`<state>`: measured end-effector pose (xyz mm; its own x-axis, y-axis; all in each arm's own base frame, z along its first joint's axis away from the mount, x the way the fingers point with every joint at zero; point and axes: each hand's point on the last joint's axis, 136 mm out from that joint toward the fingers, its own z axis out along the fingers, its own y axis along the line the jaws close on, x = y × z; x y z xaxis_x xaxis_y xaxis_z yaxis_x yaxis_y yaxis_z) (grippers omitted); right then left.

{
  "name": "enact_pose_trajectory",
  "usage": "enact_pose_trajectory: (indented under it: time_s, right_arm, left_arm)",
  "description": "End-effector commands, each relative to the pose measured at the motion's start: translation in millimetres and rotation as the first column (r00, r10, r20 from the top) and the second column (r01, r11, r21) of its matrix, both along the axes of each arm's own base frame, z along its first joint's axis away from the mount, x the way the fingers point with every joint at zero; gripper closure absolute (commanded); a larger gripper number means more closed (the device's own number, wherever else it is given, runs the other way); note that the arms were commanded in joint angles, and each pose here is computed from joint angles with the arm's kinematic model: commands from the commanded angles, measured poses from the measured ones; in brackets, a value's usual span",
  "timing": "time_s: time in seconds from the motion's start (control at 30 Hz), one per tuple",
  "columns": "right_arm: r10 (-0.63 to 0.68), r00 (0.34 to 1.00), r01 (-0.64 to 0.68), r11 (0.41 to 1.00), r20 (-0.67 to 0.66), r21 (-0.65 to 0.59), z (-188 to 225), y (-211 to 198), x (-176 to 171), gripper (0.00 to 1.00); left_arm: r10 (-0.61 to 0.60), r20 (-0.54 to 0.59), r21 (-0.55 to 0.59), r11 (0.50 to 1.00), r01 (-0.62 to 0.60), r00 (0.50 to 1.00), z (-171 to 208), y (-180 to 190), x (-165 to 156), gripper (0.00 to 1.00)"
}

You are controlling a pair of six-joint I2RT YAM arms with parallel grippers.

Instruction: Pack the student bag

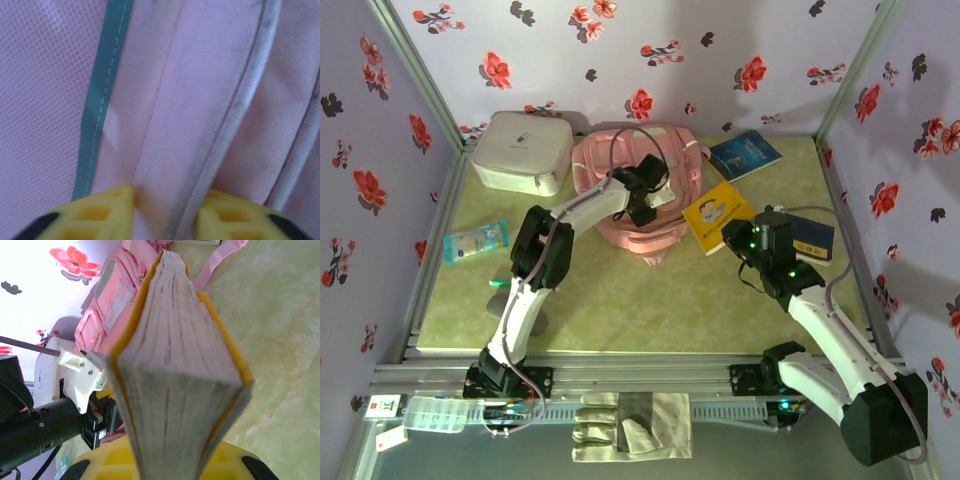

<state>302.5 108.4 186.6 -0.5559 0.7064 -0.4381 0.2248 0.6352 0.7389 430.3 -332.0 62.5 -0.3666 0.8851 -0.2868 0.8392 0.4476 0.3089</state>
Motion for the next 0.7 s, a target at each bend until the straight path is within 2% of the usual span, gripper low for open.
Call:
enact_pose_trajectory:
  time_s: [0.0,0.2,0.33,0.5,0.6,0.67]
  right_arm:
    - [-0.05,0.995,0.051,0.999,0.087,-0.005,28,-11,3,0.96]
    - [-0.097,0.987,0.107,0.992,0.128,-0.071,41,-29,-8,0.95]
    - [-0.087,0.985,0.099,0.992,0.146,-0.078,46,-30,-11,0.95]
    - [-0.018,0.983,0.022,1.0,0.18,-0.022,56,-14,-10,0.95]
    - [0.029,0.973,-0.037,0.999,0.229,0.03,70,-1,-9,0.95]
    - [0.022,0.97,-0.033,0.999,0.242,0.041,75,-2,-11,0.95]
  left_arm:
    - [-0.027,0.027,0.029,0.999,0.026,0.999,8,-1,2,0.81]
    - [0.034,0.141,-0.129,0.992,-0.015,0.989,82,-14,5,0.98]
    - [0.133,0.232,-0.285,0.957,-0.063,0.964,141,-15,9,1.0]
    - [0.299,0.336,-0.453,0.882,-0.125,0.893,207,-4,18,1.0]
    - [0.355,0.362,-0.518,0.845,-0.13,0.862,229,-1,20,1.0]
    - [0.373,0.368,-0.54,0.832,-0.131,0.852,234,1,20,1.0]
